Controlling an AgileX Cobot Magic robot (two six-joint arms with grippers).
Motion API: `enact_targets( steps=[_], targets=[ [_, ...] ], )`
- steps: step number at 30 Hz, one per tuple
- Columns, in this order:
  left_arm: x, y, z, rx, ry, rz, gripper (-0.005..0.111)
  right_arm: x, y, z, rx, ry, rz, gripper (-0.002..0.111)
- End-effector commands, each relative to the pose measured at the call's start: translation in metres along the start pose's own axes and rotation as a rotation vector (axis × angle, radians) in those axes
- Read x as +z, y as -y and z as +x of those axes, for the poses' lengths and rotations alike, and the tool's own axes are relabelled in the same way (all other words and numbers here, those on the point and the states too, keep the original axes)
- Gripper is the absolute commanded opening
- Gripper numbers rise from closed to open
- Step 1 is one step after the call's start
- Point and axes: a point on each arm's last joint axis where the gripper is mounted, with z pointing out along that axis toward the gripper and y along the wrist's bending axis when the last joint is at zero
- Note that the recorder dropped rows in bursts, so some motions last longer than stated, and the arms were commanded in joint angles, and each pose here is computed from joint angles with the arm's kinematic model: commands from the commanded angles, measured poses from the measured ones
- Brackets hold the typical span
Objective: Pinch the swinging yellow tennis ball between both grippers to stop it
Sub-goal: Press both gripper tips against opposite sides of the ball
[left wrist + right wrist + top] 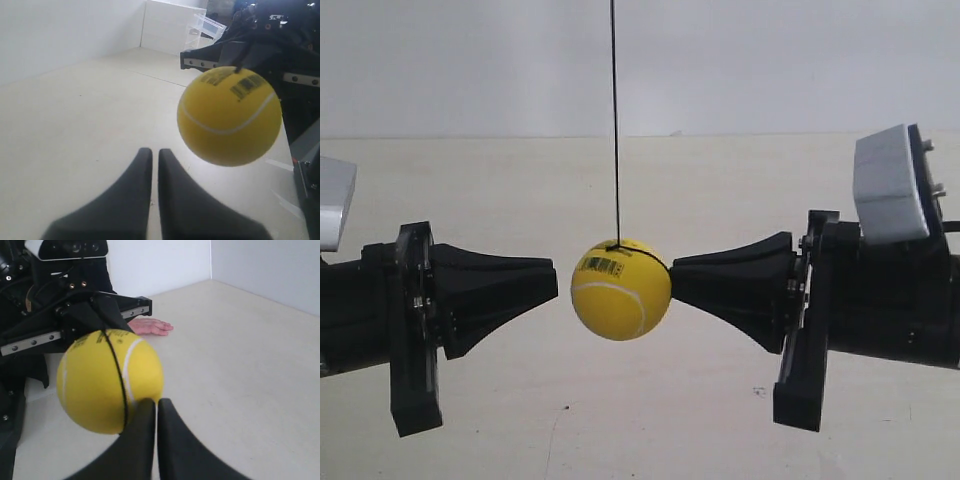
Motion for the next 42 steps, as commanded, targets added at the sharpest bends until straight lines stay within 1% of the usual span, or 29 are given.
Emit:
enact_targets(
  steps=[1, 5, 21, 26, 31, 34, 37, 42],
  targets=[
    [0.001, 0.001, -0.001, 0.027, 0.009, 0.015, 0.005, 0.004, 0.000, 0.001, -0.029, 0.038, -0.049, 0.000],
    [0.001, 0.001, -0.001, 0.045, 0.009, 0.015, 0.005, 0.004, 0.000, -0.001, -0.038, 0.049, -0.048, 0.000],
    [0.001, 0.002, 0.000, 0.053, 0.001, 0.028, 0.005, 0.004, 0.000, -0.001, -0.044, 0.054, -0.053, 0.000],
    [0.001, 0.003, -0.008, 0.089, 0.025, 0.027, 0.005, 0.004, 0.000, -0.001, -0.048, 0.053, -0.051, 0.000],
    [0.000, 0.004, -0.010, 0.080, 0.028, 0.030, 0.005, 0.004, 0.000, -0.001, -0.049, 0.054, -0.050, 0.000],
    [0.005, 0.010, -0.009, 0.073, 0.025, 0.066, 0.005, 0.004, 0.000, -0.001, -0.049, 0.054, -0.050, 0.000],
    [0.010, 0.019, -0.008, 0.109, 0.022, 0.113, 0.005, 0.004, 0.000, -0.001, -0.049, 0.054, -0.050, 0.000],
    [0.012, 0.022, -0.008, 0.123, 0.022, 0.129, 0.005, 0.004, 0.000, -0.001, -0.049, 0.048, -0.044, 0.000]
  ],
)
